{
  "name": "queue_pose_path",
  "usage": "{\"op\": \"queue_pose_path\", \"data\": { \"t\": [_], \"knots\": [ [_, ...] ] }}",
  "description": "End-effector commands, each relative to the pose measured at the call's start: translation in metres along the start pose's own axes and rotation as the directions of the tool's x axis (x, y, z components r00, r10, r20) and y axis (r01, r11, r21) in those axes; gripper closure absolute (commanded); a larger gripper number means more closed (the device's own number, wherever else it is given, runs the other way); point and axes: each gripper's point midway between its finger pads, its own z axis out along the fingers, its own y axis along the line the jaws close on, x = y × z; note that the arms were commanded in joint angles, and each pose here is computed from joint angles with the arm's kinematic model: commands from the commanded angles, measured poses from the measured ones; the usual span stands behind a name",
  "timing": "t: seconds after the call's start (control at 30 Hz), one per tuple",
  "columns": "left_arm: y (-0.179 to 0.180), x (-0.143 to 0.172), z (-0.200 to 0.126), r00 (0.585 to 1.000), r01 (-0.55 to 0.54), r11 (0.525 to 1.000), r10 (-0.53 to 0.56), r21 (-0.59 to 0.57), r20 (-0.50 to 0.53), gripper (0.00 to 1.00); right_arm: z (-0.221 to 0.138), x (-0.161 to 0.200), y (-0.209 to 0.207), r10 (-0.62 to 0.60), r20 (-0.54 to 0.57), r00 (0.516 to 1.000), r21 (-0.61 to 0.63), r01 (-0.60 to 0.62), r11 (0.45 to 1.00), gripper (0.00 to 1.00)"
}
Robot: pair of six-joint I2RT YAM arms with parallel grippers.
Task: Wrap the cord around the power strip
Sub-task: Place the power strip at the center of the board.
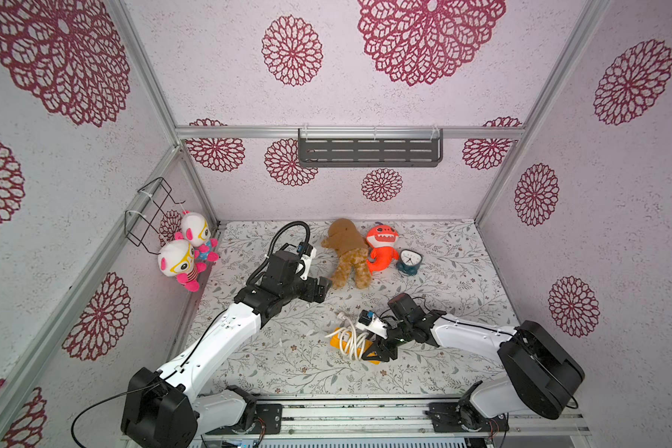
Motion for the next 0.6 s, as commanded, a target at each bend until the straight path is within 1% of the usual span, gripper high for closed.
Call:
{"op": "queue_pose_path", "data": {
  "t": [0.0, 0.1, 0.17, 0.23, 0.33, 0.47, 0.57],
  "knots": [
    [0.001, 0.017, 0.005, 0.995, 0.051, 0.999, -0.049, 0.016, -0.088, 0.08, 0.002, -0.027, -0.007, -0.161, 0.051, 0.986, 0.031, 0.160, 0.987, 1.00],
    [0.004, 0.042, 0.017, 0.972, 0.097, 0.995, -0.091, 0.020, -0.218, 0.09, 0.010, -0.026, -0.010, -0.169, 0.053, 0.984, 0.024, 0.168, 0.986, 1.00],
    [0.001, 0.060, 0.023, 0.942, 0.144, 0.989, -0.129, 0.027, -0.310, 0.11, 0.015, -0.025, -0.010, -0.171, 0.052, 0.984, 0.013, 0.170, 0.985, 1.00],
    [-0.002, 0.075, 0.027, 0.915, 0.183, 0.982, -0.155, 0.040, -0.374, 0.13, 0.019, -0.024, -0.010, -0.175, 0.055, 0.983, 0.004, 0.175, 0.984, 1.00],
    [-0.001, 0.093, 0.030, 0.883, 0.210, 0.977, -0.179, 0.025, -0.433, 0.14, 0.024, -0.021, -0.011, -0.190, 0.041, 0.981, 0.015, 0.189, 0.982, 1.00],
    [-0.003, 0.109, 0.033, 0.841, 0.265, 0.964, -0.222, 0.019, -0.494, 0.16, 0.031, -0.014, -0.014, -0.203, 0.006, 0.979, 0.029, 0.203, 0.979, 1.00],
    [0.000, 0.122, 0.035, 0.804, 0.294, 0.956, -0.260, -0.022, -0.536, 0.17, 0.037, -0.009, -0.015, -0.210, -0.019, 0.978, 0.032, 0.210, 0.977, 1.00]
  ]
}}
